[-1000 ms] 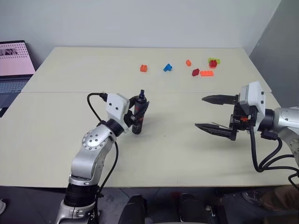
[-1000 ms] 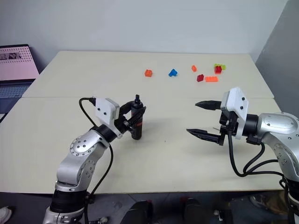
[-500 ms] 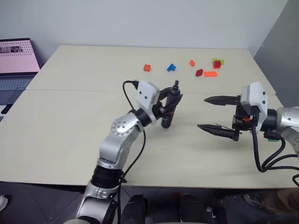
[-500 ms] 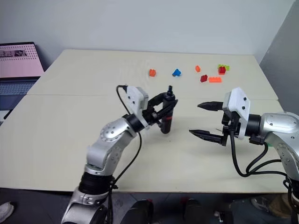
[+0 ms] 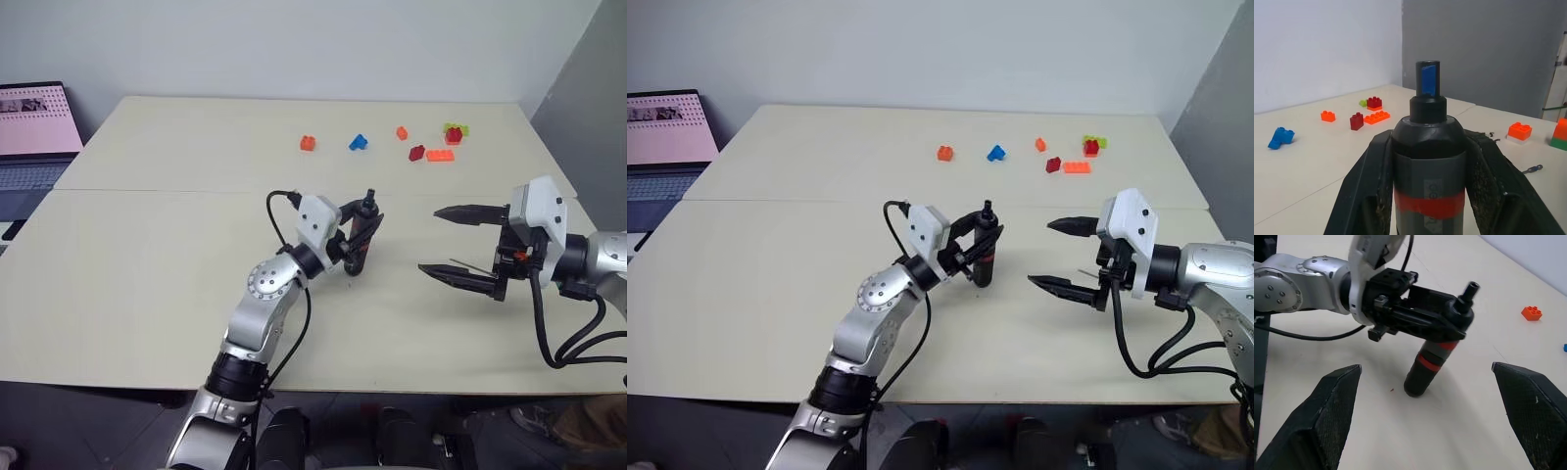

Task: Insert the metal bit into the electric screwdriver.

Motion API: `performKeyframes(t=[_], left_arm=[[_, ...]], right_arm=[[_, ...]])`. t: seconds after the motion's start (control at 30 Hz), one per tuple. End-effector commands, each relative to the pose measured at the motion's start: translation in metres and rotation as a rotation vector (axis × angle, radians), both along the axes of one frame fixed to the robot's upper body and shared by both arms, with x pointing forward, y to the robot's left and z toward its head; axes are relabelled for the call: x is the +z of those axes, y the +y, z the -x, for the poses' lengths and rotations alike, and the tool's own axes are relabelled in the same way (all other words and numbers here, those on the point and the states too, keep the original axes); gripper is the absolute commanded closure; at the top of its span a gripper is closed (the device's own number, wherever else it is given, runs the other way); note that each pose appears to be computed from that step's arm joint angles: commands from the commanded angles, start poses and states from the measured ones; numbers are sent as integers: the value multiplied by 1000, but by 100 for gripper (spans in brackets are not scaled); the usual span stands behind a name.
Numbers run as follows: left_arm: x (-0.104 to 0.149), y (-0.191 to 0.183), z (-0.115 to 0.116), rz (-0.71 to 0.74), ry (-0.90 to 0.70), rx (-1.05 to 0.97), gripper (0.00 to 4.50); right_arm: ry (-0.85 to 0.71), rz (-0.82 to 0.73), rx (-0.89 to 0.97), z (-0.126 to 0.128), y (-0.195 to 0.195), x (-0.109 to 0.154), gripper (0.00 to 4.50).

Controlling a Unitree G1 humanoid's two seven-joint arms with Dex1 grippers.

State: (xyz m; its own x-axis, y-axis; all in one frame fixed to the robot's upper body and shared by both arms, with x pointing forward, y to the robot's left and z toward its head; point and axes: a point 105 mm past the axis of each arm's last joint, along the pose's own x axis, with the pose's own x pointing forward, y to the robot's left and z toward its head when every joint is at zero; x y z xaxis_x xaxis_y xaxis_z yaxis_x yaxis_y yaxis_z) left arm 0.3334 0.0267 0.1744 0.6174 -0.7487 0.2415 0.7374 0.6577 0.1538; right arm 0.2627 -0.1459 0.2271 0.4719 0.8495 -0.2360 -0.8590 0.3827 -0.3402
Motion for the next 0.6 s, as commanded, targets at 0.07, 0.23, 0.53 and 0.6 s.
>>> performKeyframes(t=[0.07,0.23,0.53,0.6], left_arm=[[-7,23,2,-37,8,67,286],[-9,34,3,-46,18,99,286],[-2,22,6,-41,1,83,286],[0,20,8,-46,-8,73,286]], right_arm=[[-43,4,30,3,4,9,0],[-40,14,31,0,2,7,0],[-36,171,-70,-21,-18,-7,0],[15,274,-151,-29,-41,-19,0]])
